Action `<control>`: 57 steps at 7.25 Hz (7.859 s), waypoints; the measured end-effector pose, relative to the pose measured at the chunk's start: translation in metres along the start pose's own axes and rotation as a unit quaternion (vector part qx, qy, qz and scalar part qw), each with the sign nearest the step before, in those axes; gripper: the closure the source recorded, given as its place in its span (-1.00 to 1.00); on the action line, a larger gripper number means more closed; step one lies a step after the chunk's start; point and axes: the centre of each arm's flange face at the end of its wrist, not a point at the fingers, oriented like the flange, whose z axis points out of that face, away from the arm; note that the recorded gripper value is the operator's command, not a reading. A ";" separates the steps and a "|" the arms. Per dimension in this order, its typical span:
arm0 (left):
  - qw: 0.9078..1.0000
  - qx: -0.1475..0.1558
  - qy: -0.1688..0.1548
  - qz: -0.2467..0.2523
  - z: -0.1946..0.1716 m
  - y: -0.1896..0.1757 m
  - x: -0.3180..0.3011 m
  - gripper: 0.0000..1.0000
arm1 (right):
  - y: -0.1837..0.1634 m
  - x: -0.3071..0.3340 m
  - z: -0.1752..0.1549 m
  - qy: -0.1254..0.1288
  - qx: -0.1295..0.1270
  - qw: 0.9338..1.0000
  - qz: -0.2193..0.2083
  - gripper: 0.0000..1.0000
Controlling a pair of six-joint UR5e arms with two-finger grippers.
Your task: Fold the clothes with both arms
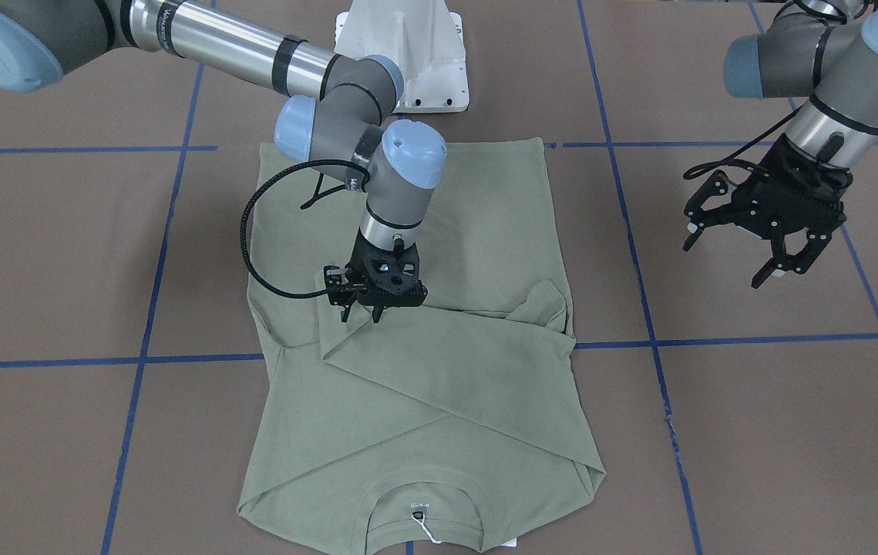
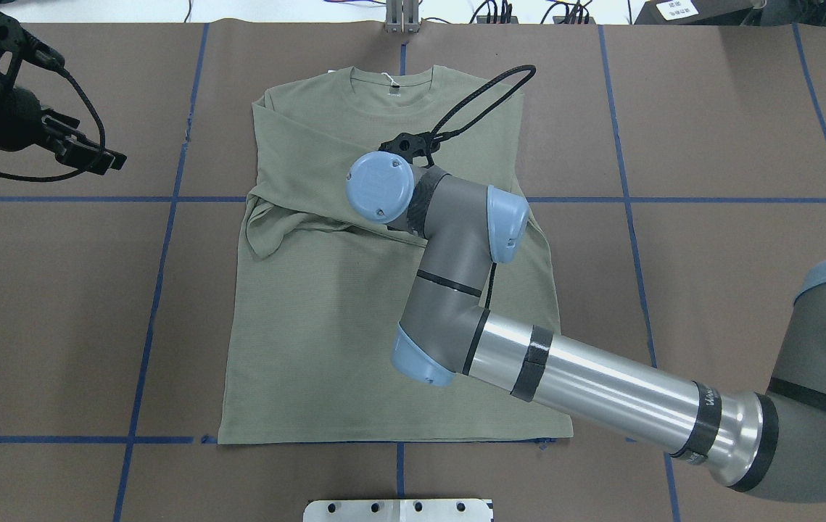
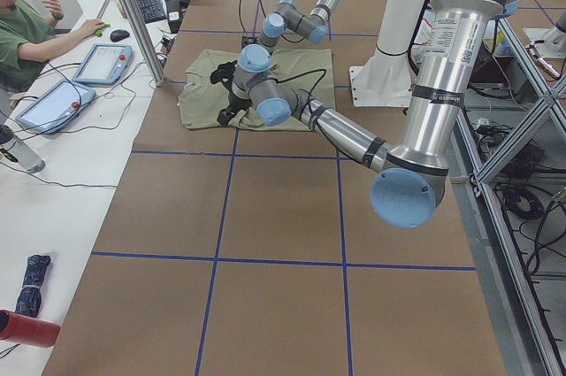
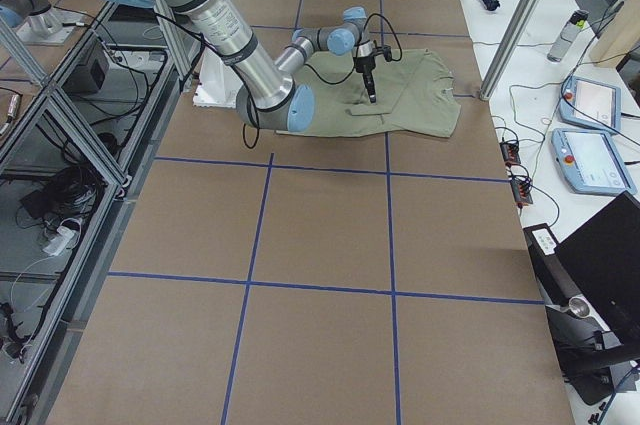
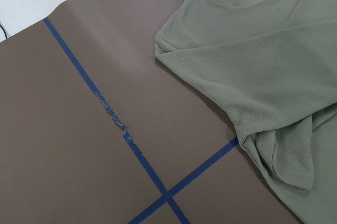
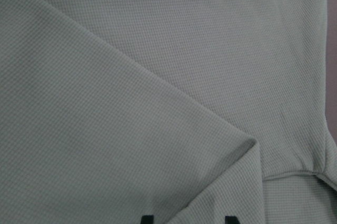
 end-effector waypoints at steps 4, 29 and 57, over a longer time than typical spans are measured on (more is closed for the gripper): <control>1.000 0.000 0.000 0.000 0.000 0.000 0.000 -1.00 | 0.006 -0.004 0.003 0.002 -0.003 1.000 -0.003 1.00; 0.941 0.000 0.068 -0.332 -0.001 0.078 0.227 -0.79 | 0.212 0.237 -0.123 -0.259 -0.006 0.937 0.233 -0.92; 0.898 -0.043 0.027 -0.437 0.097 0.233 0.325 0.34 | 0.263 0.222 -0.118 -0.266 0.020 0.919 0.291 -0.98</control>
